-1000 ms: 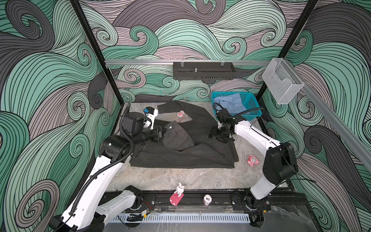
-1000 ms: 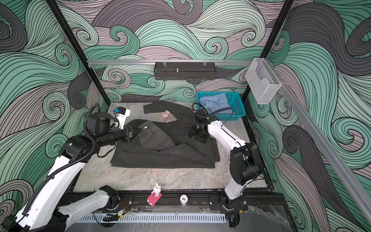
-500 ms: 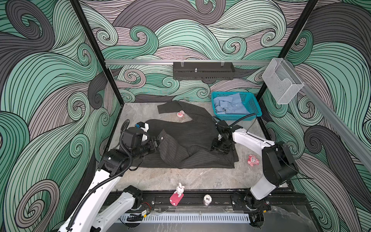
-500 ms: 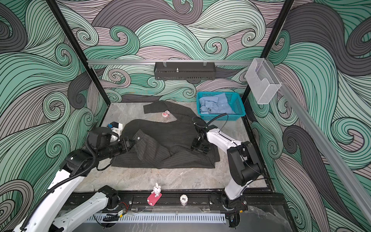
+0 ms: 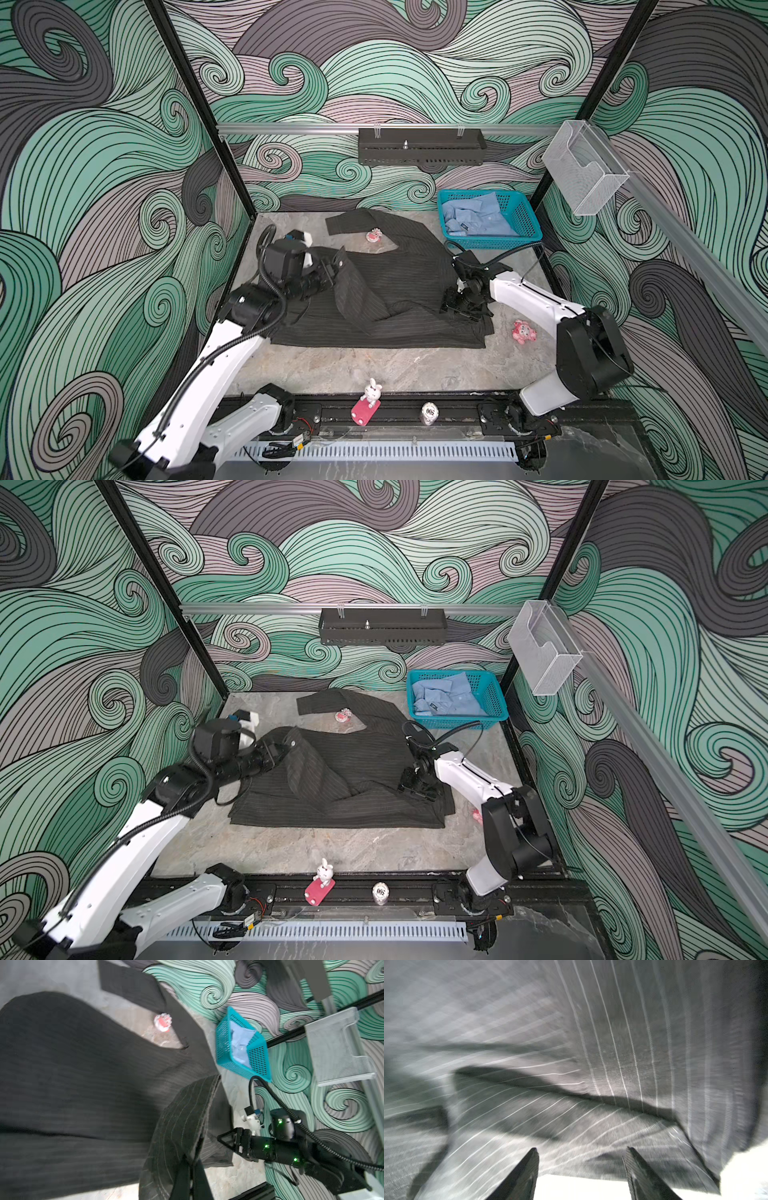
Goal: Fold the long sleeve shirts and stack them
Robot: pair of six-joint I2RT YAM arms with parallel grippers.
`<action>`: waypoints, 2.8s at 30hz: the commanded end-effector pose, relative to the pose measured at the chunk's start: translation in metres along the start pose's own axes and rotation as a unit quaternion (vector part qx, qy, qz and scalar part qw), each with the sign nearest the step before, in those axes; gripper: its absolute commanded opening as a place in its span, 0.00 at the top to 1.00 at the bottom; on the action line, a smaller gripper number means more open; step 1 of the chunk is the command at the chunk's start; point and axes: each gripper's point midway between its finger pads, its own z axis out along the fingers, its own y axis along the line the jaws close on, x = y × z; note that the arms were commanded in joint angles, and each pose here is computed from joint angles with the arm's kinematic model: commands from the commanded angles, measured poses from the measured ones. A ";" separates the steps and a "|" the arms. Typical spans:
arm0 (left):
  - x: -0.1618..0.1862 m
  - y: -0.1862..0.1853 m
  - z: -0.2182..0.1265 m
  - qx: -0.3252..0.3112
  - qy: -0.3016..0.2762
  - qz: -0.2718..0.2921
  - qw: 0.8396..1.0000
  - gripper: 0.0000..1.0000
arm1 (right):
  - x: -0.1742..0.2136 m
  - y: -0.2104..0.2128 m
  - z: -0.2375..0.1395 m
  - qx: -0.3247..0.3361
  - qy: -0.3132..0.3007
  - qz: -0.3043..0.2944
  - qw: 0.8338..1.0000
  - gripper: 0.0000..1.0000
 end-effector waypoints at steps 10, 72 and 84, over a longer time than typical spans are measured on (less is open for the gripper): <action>-0.075 -0.127 -0.023 0.181 -0.091 0.106 0.974 1.00 | -0.019 0.000 -0.059 -0.015 -0.076 0.000 0.997 0.32; 0.070 0.193 -0.037 -0.204 0.043 -0.139 0.968 1.00 | 0.004 0.013 0.051 0.046 0.061 -0.030 0.997 0.66; 0.065 0.205 -0.034 -0.203 0.053 -0.161 0.964 1.00 | 0.006 0.022 0.025 0.031 0.039 -0.040 0.998 0.43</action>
